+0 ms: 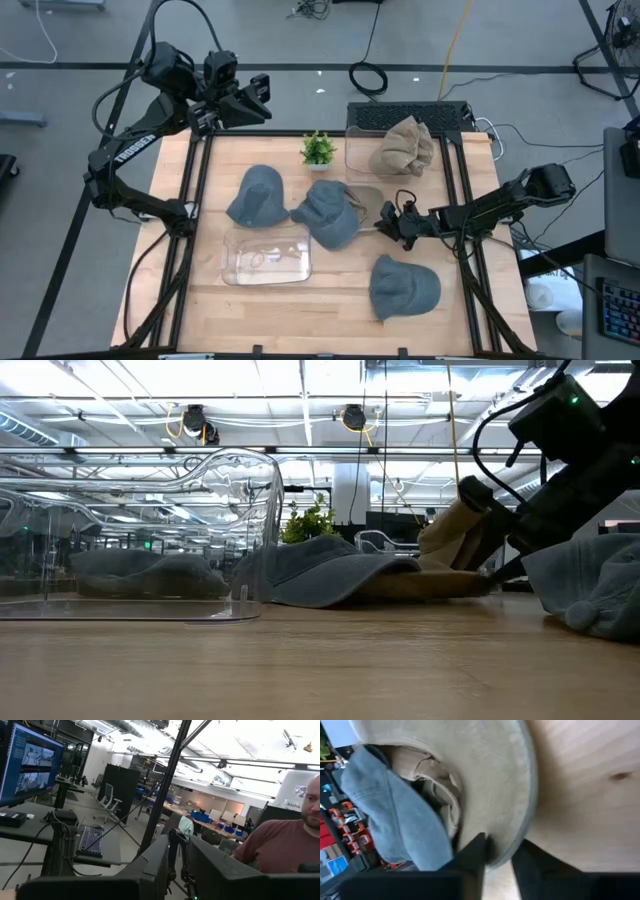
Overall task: Pick & Place hat
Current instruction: Put the brown cap into the top transparent bin
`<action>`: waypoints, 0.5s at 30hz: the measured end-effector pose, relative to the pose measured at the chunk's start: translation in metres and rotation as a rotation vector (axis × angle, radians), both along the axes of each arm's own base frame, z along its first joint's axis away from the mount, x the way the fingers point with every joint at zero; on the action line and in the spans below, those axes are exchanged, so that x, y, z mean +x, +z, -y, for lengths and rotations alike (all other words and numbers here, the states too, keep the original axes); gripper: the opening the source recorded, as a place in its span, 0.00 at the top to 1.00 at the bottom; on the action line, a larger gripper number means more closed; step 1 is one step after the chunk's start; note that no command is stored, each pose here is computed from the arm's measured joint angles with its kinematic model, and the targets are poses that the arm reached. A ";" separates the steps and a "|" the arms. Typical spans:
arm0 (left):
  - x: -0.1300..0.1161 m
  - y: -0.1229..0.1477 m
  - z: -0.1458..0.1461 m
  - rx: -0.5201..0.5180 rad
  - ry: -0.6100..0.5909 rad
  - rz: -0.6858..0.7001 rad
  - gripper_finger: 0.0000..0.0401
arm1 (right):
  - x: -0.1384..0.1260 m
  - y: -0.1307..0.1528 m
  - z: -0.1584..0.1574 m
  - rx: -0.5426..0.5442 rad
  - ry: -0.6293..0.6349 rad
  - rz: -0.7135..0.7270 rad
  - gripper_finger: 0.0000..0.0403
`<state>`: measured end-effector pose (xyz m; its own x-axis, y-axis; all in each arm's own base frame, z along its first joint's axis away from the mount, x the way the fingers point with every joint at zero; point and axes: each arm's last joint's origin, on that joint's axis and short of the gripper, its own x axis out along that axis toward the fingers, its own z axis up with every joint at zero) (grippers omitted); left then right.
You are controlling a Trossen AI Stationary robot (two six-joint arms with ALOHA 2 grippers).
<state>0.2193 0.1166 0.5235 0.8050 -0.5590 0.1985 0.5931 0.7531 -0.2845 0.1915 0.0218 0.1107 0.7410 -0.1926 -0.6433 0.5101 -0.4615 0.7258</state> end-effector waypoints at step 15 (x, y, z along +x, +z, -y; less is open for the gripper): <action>0.000 0.000 0.001 -0.004 -0.027 -0.019 0.79 | -0.008 0.018 -0.011 -0.055 0.033 0.065 0.99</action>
<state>0.2190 0.1160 0.5231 0.7930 -0.5801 0.1861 0.6081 0.7354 -0.2988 0.1831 0.0332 0.1282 0.7872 -0.2015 -0.5829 0.4755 -0.4037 0.7816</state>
